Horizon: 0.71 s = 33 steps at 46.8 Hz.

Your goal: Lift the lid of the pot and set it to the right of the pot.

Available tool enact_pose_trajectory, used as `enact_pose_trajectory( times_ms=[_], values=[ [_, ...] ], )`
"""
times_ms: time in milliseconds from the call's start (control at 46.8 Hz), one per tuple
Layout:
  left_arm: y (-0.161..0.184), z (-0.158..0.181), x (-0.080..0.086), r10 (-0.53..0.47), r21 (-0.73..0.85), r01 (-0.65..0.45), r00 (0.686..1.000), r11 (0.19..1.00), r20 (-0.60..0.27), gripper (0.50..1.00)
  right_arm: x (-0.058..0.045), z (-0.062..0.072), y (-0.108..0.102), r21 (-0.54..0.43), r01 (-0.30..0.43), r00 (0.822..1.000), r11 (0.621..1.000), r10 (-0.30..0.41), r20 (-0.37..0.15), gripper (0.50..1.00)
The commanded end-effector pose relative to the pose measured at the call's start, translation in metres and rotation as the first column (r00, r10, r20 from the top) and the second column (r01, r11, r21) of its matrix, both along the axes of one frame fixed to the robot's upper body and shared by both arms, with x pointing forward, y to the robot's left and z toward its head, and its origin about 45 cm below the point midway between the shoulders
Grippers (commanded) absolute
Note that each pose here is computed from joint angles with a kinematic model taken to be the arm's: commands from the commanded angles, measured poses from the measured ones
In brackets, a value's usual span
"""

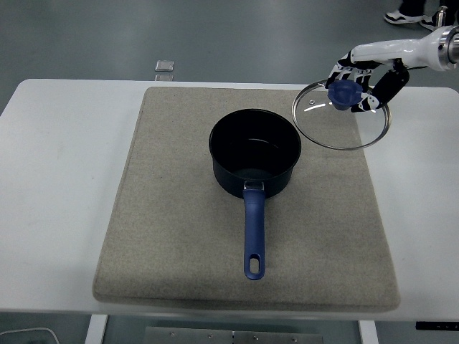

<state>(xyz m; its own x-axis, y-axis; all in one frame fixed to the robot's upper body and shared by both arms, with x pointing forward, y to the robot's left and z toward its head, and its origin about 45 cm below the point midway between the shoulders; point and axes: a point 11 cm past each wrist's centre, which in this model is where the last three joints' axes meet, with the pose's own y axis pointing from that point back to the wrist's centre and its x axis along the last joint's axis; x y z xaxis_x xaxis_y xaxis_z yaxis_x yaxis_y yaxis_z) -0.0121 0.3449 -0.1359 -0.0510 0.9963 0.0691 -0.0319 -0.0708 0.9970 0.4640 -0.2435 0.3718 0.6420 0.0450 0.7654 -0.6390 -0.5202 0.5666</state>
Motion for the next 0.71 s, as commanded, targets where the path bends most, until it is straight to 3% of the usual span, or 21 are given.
enact_pose_trajectory(
  times_ms=[0, 128, 470, 684],
  values=[
    [0.0, 0.0, 0.0, 0.0, 0.001, 0.0, 1.0, 1.0, 0.0, 1.0, -0.001, -0.01, -0.008, 0.0, 0.018, 1.0, 1.0, -0.018, -0.014, 0.5],
    [0.0, 0.0, 0.0, 0.0, 0.001, 0.0, 1.0, 1.0, 0.0, 1.0, -0.004, -0.028, -0.014, 0.003, 0.035, 0.999, 0.999, -0.034, -0.038, 0.5],
    [0.0, 0.0, 0.0, 0.0, -0.001, 0.0, 1.0, 1.0, 0.0, 1.0, -0.009, -0.069, -0.021, 0.024, 0.073, 0.996, 0.997, -0.072, -0.045, 0.5],
    [0.0, 0.0, 0.0, 0.0, 0.001, 0.0, 1.0, 1.0, 0.0, 1.0, -0.012, -0.087, -0.017, 0.034, 0.076, 0.996, 0.997, -0.074, -0.053, 0.5]
  ],
)
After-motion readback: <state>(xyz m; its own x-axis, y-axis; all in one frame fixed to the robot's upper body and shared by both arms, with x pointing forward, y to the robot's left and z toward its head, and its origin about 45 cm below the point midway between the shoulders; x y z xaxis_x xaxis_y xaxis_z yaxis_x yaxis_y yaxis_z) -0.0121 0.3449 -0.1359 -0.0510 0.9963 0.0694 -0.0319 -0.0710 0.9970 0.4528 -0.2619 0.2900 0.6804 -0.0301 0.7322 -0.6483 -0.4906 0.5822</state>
